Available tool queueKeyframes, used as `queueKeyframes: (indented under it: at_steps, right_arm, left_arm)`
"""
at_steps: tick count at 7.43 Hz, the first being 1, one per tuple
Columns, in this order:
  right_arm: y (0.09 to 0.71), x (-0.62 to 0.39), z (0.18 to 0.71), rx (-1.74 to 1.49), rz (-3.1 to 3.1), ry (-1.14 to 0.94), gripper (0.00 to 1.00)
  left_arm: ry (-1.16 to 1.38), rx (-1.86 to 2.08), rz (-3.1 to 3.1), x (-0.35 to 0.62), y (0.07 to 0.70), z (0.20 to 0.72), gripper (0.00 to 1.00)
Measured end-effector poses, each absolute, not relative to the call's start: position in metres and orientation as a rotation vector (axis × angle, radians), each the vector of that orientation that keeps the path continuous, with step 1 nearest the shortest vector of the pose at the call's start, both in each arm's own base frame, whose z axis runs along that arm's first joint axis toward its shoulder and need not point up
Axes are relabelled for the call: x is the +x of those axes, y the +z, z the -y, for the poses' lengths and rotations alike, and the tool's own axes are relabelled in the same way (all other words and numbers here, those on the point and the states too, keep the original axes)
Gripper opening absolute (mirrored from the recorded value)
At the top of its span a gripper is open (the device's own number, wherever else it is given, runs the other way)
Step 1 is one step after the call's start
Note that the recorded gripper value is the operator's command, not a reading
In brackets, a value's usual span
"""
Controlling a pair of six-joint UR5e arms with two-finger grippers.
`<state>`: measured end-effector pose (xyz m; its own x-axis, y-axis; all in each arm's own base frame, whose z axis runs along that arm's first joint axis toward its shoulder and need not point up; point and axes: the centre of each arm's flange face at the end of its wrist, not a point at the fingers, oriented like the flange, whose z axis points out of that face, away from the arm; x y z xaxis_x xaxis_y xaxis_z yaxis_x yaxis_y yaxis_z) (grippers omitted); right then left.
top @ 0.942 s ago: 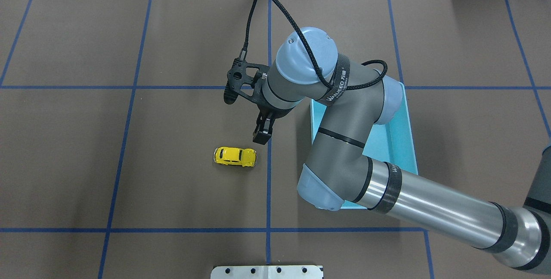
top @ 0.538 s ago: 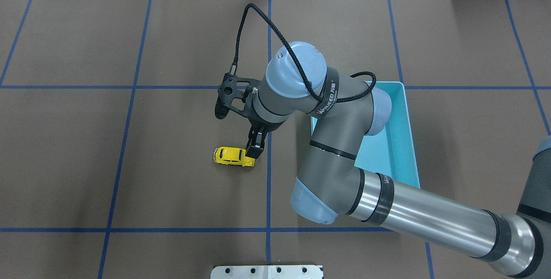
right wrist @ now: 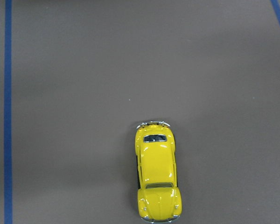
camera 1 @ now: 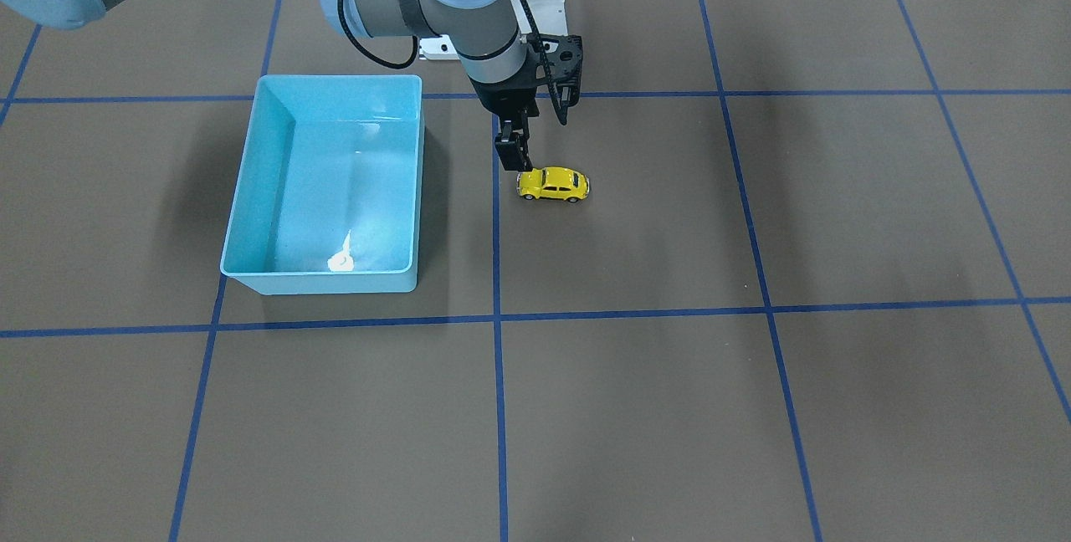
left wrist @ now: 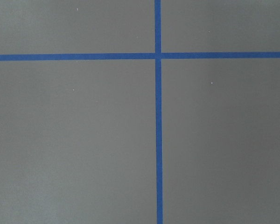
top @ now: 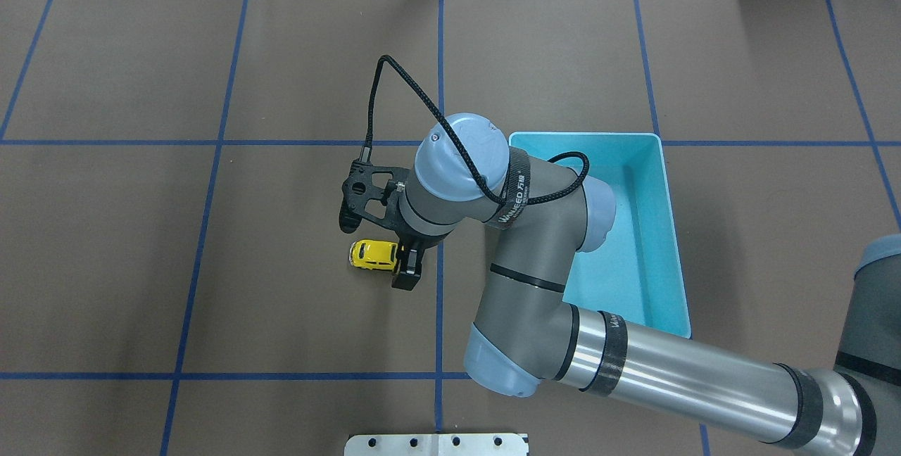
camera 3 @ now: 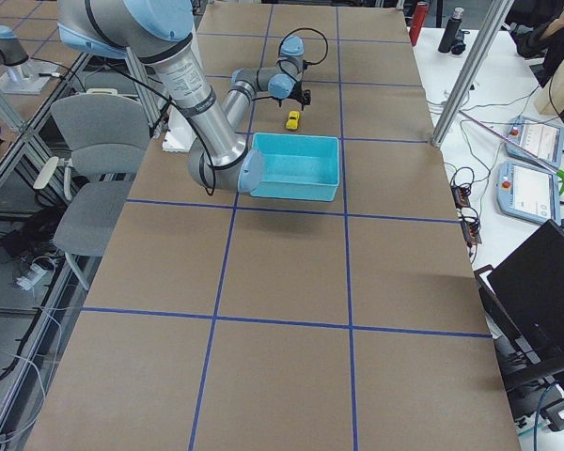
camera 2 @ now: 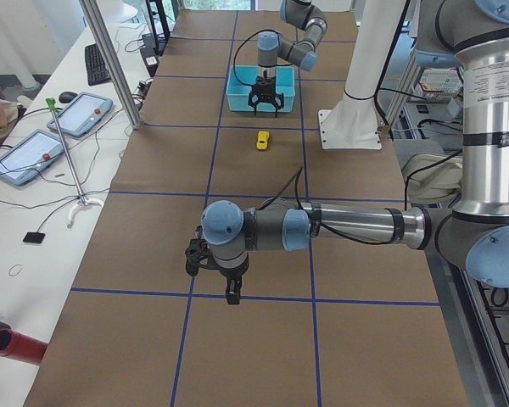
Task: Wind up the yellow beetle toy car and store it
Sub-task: 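Lower the right gripper and close it on the yellow car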
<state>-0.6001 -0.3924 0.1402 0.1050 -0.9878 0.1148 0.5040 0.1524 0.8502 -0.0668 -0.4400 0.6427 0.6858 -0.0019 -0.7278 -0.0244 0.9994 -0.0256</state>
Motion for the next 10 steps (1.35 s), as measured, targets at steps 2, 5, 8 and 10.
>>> queueKeyframes:
  at_steps: [2,5,8,10]
  right_arm:
    - [0.136,-0.622,0.407,0.749,0.794,-1.253,1.0]
    - [0.138,-0.639,0.406,0.735,0.78,-1.259,1.0]
    - [0.158,-0.662,0.399,0.745,0.781,-1.27,1.0]
    - [0.164,-0.671,0.4,0.753,0.778,-1.268,0.99]
  left_arm:
    - [0.011,-0.038,-0.816,-0.067,0.645,0.441,1.0]
    - [0.014,-0.04,-0.822,-0.066,0.65,0.45,1.0]
    - [0.012,-0.048,-0.822,-0.066,0.654,0.45,1.0]
    - [0.012,-0.044,-0.82,-0.066,0.652,0.453,1.0]
